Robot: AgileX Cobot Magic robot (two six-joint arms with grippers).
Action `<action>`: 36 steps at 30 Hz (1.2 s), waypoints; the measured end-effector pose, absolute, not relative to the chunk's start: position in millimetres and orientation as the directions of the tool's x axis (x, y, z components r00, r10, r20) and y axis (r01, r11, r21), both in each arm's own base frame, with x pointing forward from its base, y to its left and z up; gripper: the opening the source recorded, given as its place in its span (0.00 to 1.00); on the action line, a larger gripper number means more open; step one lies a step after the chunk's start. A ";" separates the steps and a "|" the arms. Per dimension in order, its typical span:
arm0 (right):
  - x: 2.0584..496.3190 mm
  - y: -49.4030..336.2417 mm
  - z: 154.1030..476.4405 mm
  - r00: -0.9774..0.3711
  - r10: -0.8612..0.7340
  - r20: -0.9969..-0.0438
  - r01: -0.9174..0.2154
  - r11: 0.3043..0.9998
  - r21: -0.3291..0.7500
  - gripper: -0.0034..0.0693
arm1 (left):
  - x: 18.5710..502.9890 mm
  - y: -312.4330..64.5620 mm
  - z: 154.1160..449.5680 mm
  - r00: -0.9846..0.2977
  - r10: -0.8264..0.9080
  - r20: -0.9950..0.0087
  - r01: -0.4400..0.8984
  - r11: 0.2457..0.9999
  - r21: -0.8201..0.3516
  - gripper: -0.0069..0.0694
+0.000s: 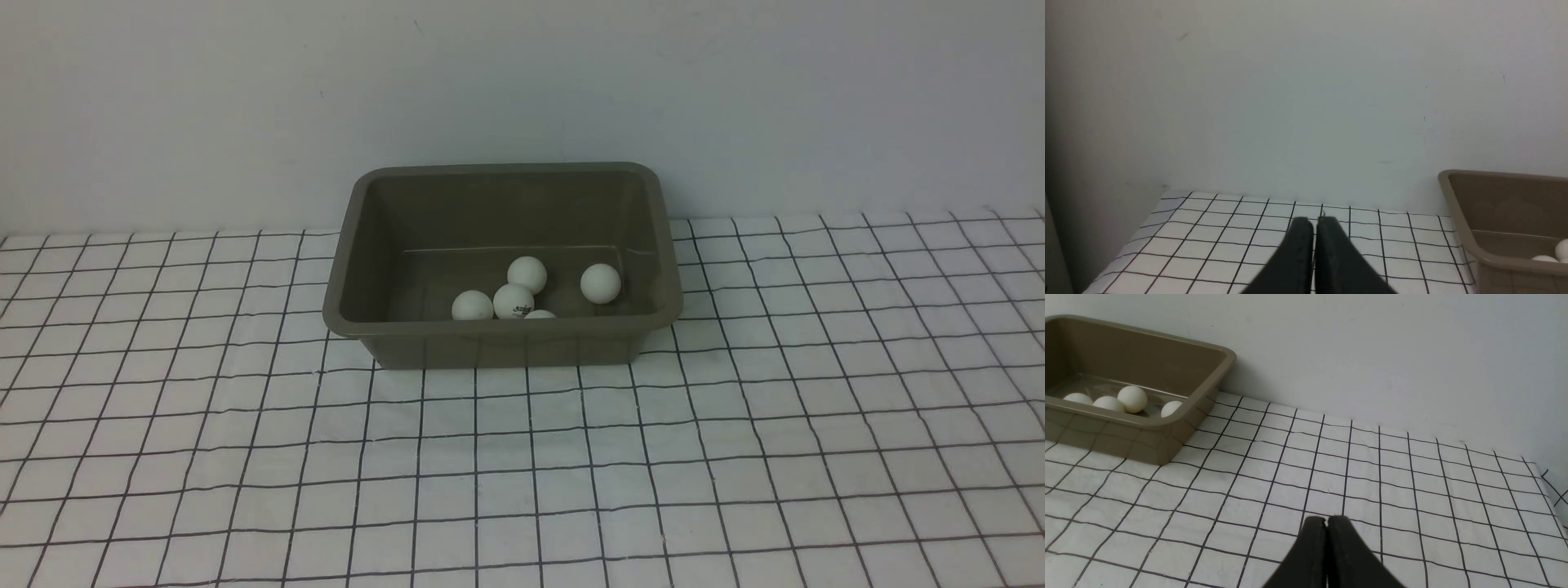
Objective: Put the table tennis balls into the box on the white checkered tablecloth.
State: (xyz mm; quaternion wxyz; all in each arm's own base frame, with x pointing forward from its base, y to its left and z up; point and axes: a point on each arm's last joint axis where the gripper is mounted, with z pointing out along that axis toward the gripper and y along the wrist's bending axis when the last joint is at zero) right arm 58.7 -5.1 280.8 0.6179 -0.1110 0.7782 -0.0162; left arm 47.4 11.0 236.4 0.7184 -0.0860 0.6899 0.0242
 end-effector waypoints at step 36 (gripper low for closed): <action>58.7 -5.1 280.8 -0.212 -0.193 -0.958 -0.153 0.975 -0.162 0.03 | 53.1 0.2 172.3 -0.278 -0.104 -0.955 -0.060 0.994 -0.091 0.08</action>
